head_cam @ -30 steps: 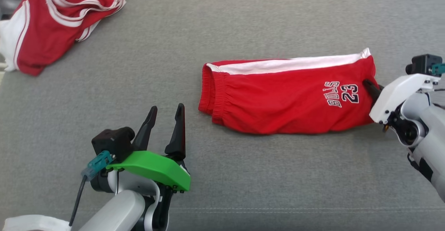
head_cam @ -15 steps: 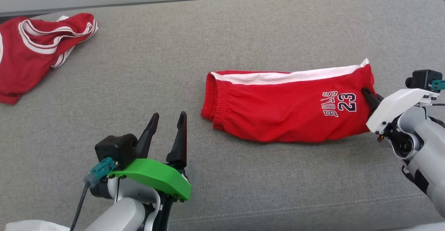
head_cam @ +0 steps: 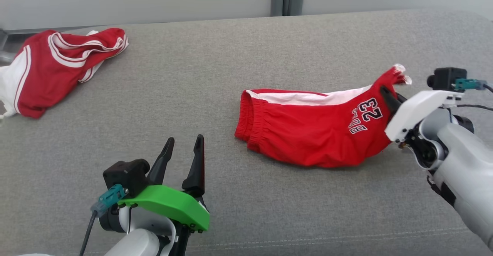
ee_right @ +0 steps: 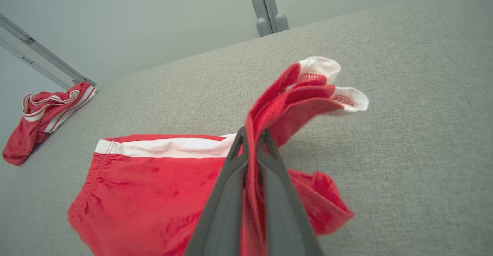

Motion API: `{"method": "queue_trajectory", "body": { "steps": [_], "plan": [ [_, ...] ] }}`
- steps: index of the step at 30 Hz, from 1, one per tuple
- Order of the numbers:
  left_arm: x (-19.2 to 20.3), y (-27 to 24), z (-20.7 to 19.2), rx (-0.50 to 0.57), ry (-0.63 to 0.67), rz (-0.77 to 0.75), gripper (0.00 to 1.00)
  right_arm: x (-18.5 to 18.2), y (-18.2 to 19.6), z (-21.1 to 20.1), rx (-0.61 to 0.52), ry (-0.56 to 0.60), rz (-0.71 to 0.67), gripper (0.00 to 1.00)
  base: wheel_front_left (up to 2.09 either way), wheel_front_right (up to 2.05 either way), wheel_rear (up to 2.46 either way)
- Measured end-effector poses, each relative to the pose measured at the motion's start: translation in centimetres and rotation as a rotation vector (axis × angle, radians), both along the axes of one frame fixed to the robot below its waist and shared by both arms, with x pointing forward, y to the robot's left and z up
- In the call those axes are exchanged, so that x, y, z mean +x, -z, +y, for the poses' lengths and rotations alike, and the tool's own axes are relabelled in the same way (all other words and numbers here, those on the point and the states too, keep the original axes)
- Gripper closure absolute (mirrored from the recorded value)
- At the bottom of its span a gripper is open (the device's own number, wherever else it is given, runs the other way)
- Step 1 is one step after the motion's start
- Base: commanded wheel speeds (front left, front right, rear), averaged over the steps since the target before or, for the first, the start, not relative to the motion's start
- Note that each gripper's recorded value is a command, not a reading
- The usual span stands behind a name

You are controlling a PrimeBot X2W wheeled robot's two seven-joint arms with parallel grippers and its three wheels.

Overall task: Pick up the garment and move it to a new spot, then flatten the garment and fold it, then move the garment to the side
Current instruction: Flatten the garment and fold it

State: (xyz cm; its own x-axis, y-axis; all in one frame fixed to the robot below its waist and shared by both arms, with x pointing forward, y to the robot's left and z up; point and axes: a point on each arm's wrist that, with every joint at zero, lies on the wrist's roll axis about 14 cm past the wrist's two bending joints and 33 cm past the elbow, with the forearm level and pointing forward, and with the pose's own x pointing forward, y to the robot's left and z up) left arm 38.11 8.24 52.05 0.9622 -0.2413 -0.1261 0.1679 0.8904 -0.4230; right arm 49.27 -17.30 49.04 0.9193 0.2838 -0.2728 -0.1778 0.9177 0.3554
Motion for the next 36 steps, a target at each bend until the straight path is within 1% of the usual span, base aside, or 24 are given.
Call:
{"method": "queue_trajectory", "body": {
  "steps": [5,10,13,18,28,35,36],
  "plan": [
    [-0.4,-0.6,0.6,-0.014,-0.026,-0.017,0.0,1.0,-1.8,4.2,-0.009,-0.092,-0.036,1.0,0.0,0.0,0.0],
    [-0.9,-1.0,1.2,-0.03,-0.049,-0.027,0.0,1.2,-2.8,9.4,-0.016,-0.202,-0.05,1.0,0.0,0.0,0.0],
    [-1.2,-1.0,1.6,-0.034,-0.063,-0.03,0.0,0.9,-2.7,12.2,-0.027,-0.264,-0.041,1.0,0.0,0.0,0.0],
    [-1.5,-0.9,2.3,-0.046,-0.091,-0.027,0.0,0.2,-1.2,15.5,-0.045,-0.33,0.004,1.0,0.0,0.0,0.0],
    [-1.7,-0.2,3.5,-0.054,-0.135,-0.011,0.0,-0.7,3.0,18.7,-0.092,-0.386,0.123,1.0,0.0,0.0,0.0],
    [-1.6,0.1,4.0,-0.055,-0.156,-0.008,0.0,-1.2,4.3,19.9,-0.113,-0.411,0.156,1.0,0.0,0.0,0.0],
    [-1.6,0.1,4.0,-0.055,-0.156,-0.007,0.0,-1.2,4.3,20.0,-0.115,-0.413,0.155,0.85,0.0,0.0,0.0]
  ]
}}
